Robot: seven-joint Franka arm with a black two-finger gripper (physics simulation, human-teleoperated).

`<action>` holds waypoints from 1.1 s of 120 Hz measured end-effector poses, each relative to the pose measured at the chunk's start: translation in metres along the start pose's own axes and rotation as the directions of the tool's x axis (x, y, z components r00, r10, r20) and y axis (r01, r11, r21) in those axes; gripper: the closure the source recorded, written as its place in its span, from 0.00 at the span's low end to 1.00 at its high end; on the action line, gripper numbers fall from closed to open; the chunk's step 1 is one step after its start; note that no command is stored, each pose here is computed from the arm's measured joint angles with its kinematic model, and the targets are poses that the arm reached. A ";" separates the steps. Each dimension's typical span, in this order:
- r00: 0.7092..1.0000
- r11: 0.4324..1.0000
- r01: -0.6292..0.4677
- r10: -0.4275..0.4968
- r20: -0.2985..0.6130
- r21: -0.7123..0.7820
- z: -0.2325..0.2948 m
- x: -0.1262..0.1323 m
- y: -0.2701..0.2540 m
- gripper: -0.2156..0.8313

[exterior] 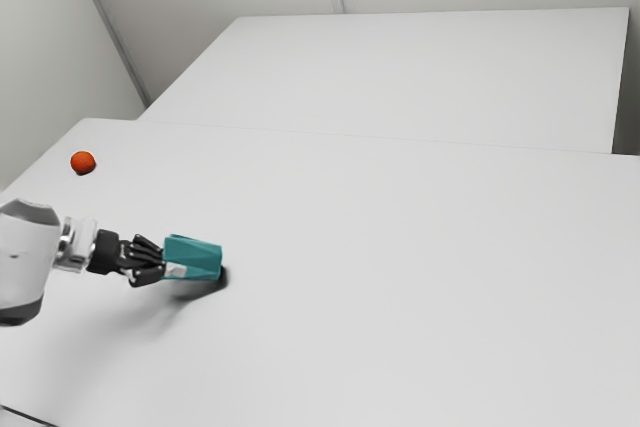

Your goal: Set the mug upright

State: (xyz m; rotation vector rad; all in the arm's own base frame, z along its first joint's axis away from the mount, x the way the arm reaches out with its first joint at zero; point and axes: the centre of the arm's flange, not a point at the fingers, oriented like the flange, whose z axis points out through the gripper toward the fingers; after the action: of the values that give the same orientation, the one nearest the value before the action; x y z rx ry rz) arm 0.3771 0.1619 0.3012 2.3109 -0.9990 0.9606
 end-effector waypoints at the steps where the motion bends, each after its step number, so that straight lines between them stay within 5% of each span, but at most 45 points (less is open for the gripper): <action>1: 1.000 1.000 -0.004 0.004 0.000 0.001 0.000 0.002 0.000 0.94; 27: 0.970 0.979 -0.204 0.206 0.126 -0.023 0.005 0.076 0.010 0.95; 42: 0.881 0.945 -0.313 0.325 0.343 -0.093 0.008 0.113 0.019 0.96; 55: 0.801 0.940 -0.324 0.335 0.496 -0.112 0.012 0.135 0.023 0.96; 89: 0.680 0.990 -0.139 0.080 0.729 0.021 0.035 0.169 0.042 0.96; 132: 0.602 0.955 0.103 -0.283 0.747 0.279 0.077 0.182 0.047 0.96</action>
State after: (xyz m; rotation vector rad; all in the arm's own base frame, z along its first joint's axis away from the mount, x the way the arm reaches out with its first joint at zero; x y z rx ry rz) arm 0.4643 0.0019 0.3913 3.0201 -0.9172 -0.1241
